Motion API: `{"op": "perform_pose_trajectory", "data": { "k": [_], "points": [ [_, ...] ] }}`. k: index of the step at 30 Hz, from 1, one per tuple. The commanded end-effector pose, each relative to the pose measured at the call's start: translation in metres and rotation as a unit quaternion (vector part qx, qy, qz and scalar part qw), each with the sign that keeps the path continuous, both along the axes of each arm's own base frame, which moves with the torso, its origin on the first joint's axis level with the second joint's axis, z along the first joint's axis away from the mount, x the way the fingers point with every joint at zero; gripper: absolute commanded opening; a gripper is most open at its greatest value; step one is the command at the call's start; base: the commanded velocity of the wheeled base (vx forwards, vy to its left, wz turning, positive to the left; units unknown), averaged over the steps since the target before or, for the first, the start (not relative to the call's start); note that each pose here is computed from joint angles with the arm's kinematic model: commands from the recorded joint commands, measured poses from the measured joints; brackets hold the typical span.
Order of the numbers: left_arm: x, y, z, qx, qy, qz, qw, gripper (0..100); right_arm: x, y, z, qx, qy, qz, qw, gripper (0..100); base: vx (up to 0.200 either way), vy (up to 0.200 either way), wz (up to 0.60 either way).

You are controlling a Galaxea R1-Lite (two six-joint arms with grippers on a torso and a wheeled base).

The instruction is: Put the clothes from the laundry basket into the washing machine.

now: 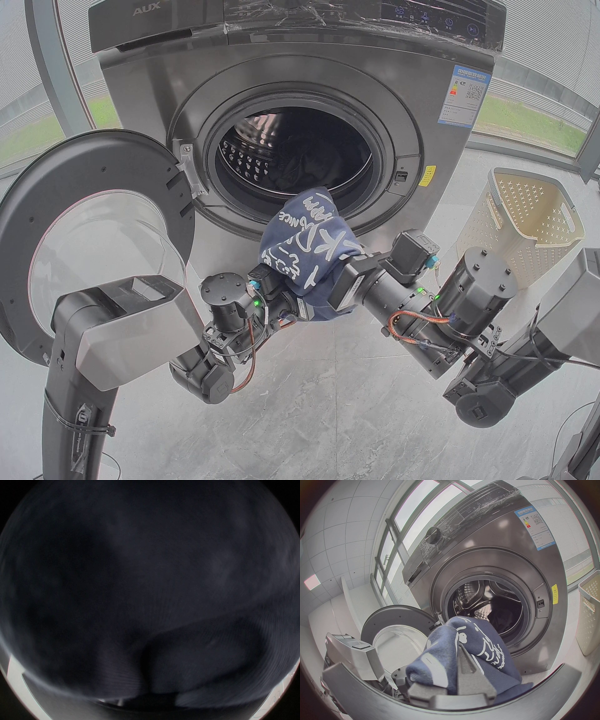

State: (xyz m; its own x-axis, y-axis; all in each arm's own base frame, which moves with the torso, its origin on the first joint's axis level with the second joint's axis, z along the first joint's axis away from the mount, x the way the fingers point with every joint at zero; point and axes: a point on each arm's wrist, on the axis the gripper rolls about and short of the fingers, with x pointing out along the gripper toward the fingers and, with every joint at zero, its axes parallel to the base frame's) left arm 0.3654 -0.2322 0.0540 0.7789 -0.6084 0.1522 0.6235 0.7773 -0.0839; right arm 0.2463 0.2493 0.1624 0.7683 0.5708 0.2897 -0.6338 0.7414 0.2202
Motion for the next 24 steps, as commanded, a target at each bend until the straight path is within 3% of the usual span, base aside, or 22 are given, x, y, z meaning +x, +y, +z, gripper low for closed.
{"op": "perform_pose_trajectory", "data": {
  "k": [1,6,9,13,22,23,24],
  "points": [
    [-0.006,0.006,0.019,-0.013,-0.009,0.003,0.9999,0,0.013,-0.012,-0.002,0.000,0.000,-0.025,0.9997,0,0.000,0.000,0.00],
    [-0.021,0.017,0.043,-0.025,-0.011,0.003,0.9996,0,0.040,-0.032,-0.021,-0.002,0.031,-0.067,0.9973,0,0.000,0.000,0.00],
    [-0.026,0.021,0.047,-0.024,-0.009,0.003,0.9997,0,0.049,-0.037,-0.035,-0.014,0.047,-0.080,0.9956,0,0.000,0.000,0.00],
    [-0.033,0.023,0.050,-0.023,-0.007,0.002,0.9997,0,0.052,-0.033,-0.051,-0.027,0.064,-0.077,0.9946,0,0.000,0.000,0.00],
    [-0.036,0.026,0.056,-0.030,-0.007,0.003,0.9995,0,0.048,-0.025,-0.055,-0.031,0.068,-0.065,0.9950,0,0.000,0.000,0.00],
    [-0.036,0.026,0.058,-0.032,-0.008,0.005,0.9994,0,0.047,-0.025,-0.055,-0.030,0.068,-0.065,0.9951,100,0.000,0.000,0.00],
    [-0.037,0.027,0.060,-0.034,-0.010,0.005,0.9994,0,0.047,-0.025,-0.054,-0.030,0.068,-0.065,0.9951,100,0.000,0.000,0.00]
  ]
}}
